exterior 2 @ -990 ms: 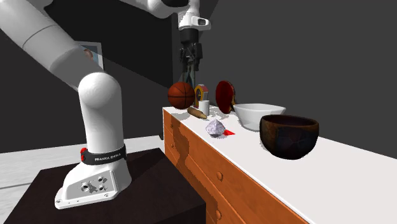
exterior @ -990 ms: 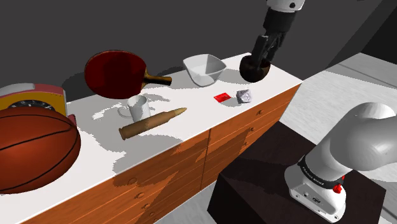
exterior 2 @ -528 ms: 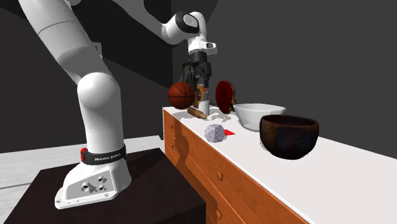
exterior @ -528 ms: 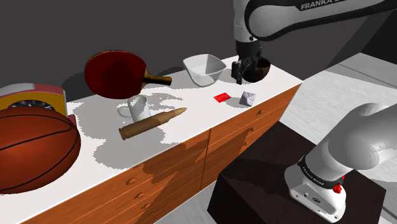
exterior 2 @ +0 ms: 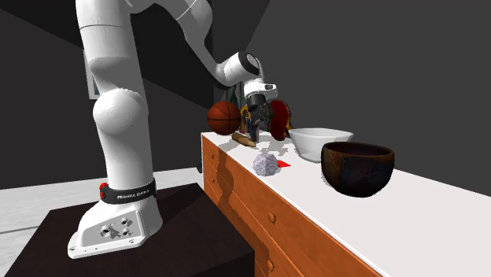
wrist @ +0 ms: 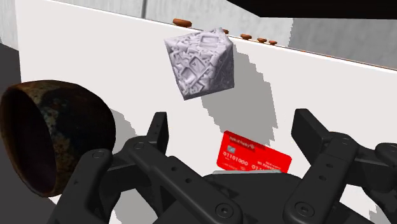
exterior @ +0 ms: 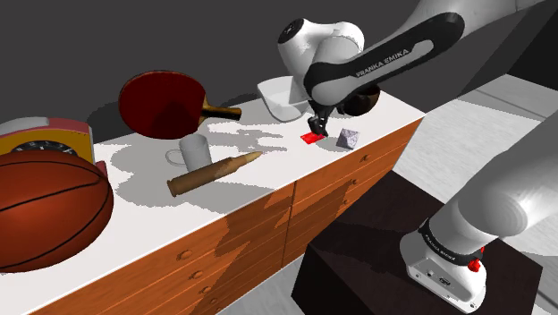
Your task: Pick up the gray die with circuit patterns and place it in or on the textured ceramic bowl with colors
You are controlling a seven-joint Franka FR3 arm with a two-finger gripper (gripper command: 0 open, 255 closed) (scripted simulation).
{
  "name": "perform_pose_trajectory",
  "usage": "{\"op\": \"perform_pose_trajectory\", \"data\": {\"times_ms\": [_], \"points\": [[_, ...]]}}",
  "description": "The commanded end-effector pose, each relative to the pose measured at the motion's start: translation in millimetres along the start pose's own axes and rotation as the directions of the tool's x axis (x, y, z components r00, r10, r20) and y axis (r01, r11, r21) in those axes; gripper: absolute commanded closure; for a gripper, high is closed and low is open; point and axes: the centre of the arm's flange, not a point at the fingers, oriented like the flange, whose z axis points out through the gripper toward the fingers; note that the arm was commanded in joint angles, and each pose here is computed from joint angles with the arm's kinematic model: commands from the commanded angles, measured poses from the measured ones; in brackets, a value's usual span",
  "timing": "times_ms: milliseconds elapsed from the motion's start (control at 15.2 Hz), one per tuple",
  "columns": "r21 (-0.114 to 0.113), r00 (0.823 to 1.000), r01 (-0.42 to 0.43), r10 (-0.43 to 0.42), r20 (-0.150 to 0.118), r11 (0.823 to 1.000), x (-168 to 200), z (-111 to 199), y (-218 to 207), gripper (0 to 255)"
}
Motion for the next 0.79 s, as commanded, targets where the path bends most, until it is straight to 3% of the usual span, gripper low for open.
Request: {"op": "perform_pose_trajectory", "data": {"times_ms": [0,462,726], "points": [[-0.063,1.000,0.002,0.000,0.024,0.998,13.9,19.5,-8.1,0],[-0.063,1.000,0.002,0.000,0.024,0.998,13.0,56.4,-5.8,0],[-0.063,1.000,0.002,0.000,0.024,0.998,13.0,59.5,-5.6,0]]}}
